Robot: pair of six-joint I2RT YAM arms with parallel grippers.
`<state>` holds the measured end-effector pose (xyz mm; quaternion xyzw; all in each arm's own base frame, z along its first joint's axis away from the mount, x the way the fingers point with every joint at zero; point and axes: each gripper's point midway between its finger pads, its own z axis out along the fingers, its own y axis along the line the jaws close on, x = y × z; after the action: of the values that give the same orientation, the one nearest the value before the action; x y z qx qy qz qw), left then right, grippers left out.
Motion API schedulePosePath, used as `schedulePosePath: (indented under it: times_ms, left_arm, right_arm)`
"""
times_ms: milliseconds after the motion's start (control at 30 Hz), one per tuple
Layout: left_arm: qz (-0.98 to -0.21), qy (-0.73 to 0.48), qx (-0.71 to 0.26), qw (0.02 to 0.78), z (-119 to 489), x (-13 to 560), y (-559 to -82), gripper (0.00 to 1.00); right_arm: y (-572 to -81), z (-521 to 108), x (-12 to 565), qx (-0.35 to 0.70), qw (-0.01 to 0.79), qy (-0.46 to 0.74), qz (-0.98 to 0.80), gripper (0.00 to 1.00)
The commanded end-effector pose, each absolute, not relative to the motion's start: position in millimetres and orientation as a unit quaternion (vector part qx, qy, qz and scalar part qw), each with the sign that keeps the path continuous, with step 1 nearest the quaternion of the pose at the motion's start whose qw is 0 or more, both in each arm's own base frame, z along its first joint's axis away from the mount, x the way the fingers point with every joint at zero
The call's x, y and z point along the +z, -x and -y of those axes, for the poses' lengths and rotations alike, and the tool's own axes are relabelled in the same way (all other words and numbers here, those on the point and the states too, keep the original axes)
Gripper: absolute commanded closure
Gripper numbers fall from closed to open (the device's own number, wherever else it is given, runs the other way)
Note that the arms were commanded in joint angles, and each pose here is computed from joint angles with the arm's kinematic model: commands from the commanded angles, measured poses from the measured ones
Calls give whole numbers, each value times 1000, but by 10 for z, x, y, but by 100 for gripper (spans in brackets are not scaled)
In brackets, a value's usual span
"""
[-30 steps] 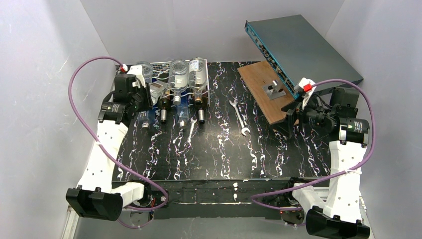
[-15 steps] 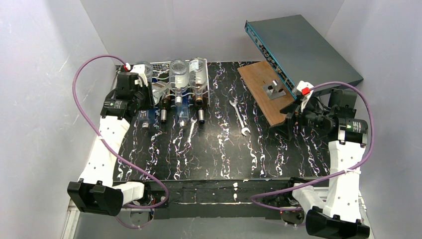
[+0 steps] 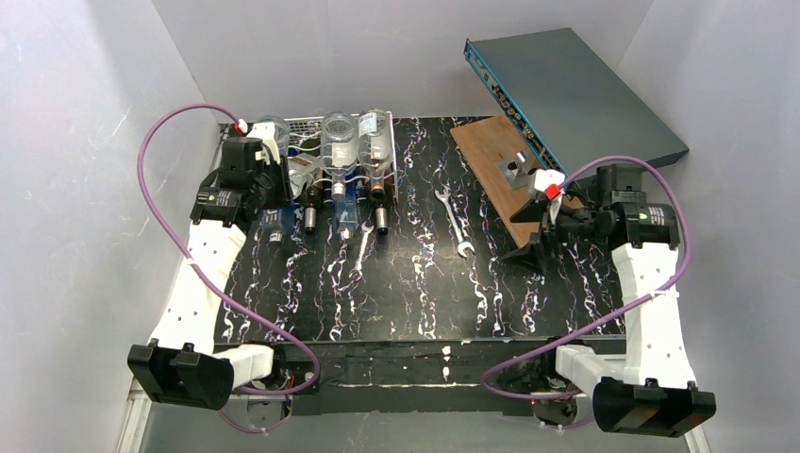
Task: Take the wine bottle off the wine rack
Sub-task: Pick up the wine bottle from the wine rack.
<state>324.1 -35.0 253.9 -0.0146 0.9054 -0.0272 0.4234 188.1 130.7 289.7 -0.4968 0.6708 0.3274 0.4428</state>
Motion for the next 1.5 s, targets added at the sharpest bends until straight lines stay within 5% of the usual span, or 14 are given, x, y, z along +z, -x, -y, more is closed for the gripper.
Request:
schedulePosePath:
  times_ms: [0,533,667,833,867,1467]
  left_arm:
    - [-878,17,-39,476,378,2840,-3379,100]
    - [-884,29,-36,464,353,2767,-3349,100]
    - [-889,40,-43,454,371,2704,-3324,100]
    - [-892,48,-55,445,410,2644,-3333,100]
    - [-893,53,-65,442,443,2634,-3348,100]
    - [-904,47,-86,415,532,2448,-3412,100]
  right_arm:
    - [-1874,-1474,2772,331,423,548,-641,0]
    - [-2078,-2474,2470,207,319,761,-526,0]
    - [-2518,-3734,3037,177,511,749,-384,0]
    - [-2770,-4457,3194,192,609,669,-379,0]
    - [-2910,-4784,3320,178,682,610,-361,0]
    - [-3377,-5502,2916,149,787,489,-346,0]
